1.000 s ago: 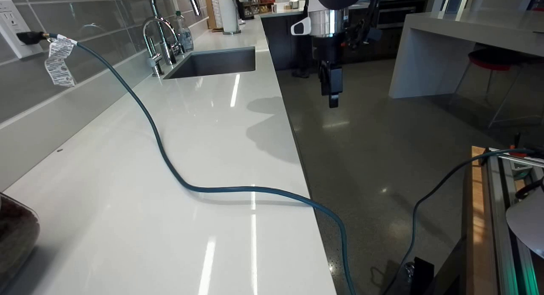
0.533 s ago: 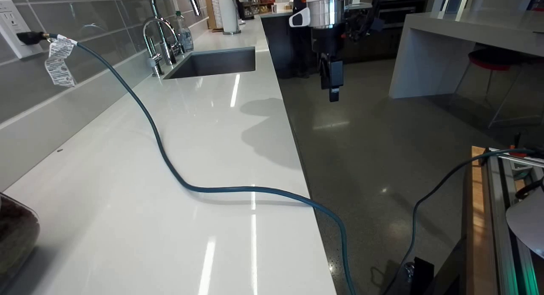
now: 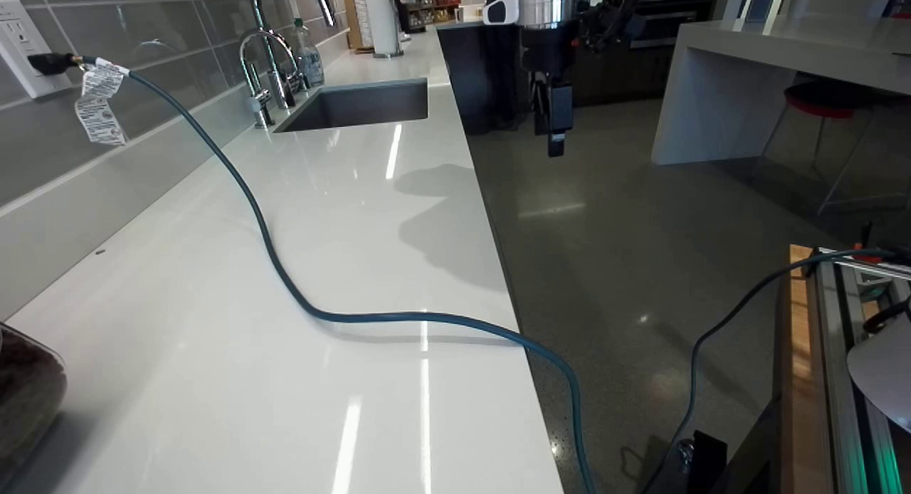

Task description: Press a button on the dishwasher

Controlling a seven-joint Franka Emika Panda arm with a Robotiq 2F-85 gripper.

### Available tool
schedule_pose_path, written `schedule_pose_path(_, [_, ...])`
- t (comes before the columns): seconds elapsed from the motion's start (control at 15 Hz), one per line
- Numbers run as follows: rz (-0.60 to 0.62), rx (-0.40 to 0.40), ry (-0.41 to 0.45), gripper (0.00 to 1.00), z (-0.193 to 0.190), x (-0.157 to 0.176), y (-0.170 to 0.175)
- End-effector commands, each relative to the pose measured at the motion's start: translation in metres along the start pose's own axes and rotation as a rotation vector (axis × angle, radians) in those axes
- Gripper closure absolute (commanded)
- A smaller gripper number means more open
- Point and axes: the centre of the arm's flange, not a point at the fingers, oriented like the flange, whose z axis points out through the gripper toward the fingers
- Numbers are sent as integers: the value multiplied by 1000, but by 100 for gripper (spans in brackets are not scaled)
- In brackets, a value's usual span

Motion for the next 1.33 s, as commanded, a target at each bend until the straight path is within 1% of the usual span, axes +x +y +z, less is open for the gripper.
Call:
schedule_pose_path(0.0, [7, -13, -17, 0, -10, -5, -13])
schedule_pose_path(0.73, [26, -37, 18, 0, -28, -2, -16])
schedule_pose_path(0.8, [15, -37, 38, 0, -25, 2, -5])
schedule_pose_path(1.27, [18, -37, 39, 0, -26, 2, -7])
